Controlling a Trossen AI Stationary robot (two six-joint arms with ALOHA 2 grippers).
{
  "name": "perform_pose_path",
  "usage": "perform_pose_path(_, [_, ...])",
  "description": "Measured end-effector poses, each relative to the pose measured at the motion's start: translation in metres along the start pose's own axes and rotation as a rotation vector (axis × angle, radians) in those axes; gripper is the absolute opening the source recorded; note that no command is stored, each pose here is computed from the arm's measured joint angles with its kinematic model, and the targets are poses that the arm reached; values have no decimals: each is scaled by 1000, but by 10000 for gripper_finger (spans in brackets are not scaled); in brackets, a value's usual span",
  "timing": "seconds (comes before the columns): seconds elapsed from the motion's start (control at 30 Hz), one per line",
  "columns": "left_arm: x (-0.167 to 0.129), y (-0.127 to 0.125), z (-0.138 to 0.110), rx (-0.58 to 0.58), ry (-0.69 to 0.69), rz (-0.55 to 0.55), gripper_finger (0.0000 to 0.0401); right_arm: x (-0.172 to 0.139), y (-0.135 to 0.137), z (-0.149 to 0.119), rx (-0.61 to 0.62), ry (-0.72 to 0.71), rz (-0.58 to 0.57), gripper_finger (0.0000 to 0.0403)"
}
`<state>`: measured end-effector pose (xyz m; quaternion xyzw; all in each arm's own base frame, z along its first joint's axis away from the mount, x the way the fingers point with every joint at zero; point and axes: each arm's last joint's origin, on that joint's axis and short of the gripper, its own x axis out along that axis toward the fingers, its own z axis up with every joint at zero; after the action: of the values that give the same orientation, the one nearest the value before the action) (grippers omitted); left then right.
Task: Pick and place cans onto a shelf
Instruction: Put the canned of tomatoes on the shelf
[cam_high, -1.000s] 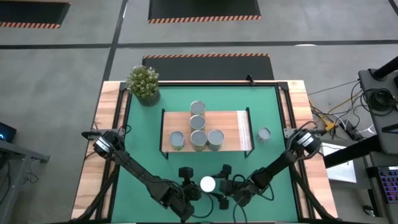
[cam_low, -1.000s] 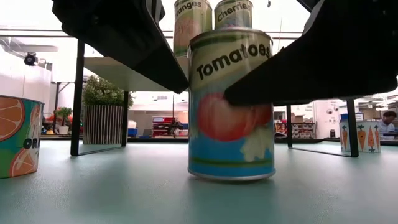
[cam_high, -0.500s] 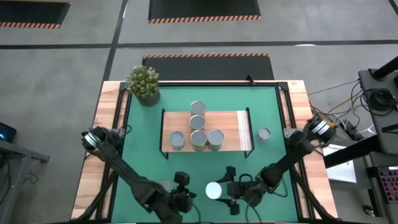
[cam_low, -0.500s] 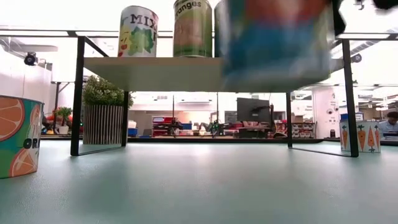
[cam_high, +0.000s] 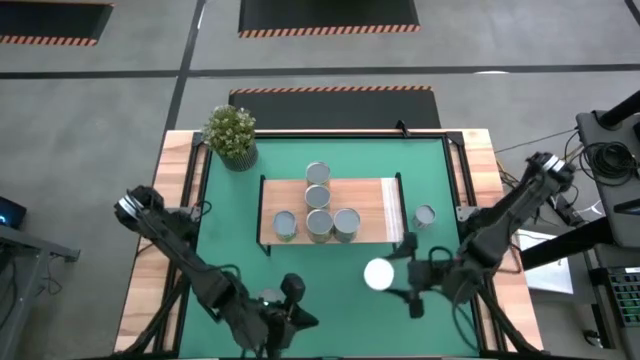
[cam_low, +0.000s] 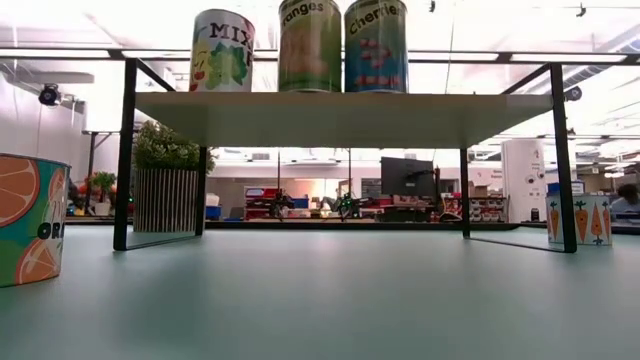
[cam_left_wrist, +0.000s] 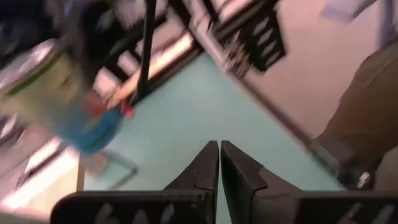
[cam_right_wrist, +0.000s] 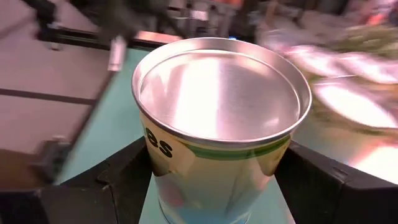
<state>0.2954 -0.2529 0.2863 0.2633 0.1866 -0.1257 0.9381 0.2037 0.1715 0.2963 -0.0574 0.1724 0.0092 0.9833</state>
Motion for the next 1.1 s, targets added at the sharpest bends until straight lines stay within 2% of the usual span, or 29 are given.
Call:
perform_pose_path(0.07, [-7, 3, -1, 4, -73, -25, 0, -11, -12, 2, -20, 6, -54, 283])
perform_pose_path(0.23, [-31, 16, -11, -36, -152, 4, 0, -35, -36, 2, -50, 15, -131, 283])
perform_pose_path(0.43, [-61, 34, -19, -68, -224, 72, 0, -38, -67, -13, -47, 12, -244, 277])
perform_pose_path(0.57, [-76, 44, -22, -137, -240, 123, 0, -37, -88, -26, -22, 31, -305, 279])
perform_pose_path(0.83, [-84, 48, -25, -166, -255, 121, 0, -32, -114, -32, 18, -44, -254, 277])
perform_pose_path(1.1, [-84, 48, -25, -165, -254, 121, 0, -23, -138, -36, 44, -66, -281, 277])
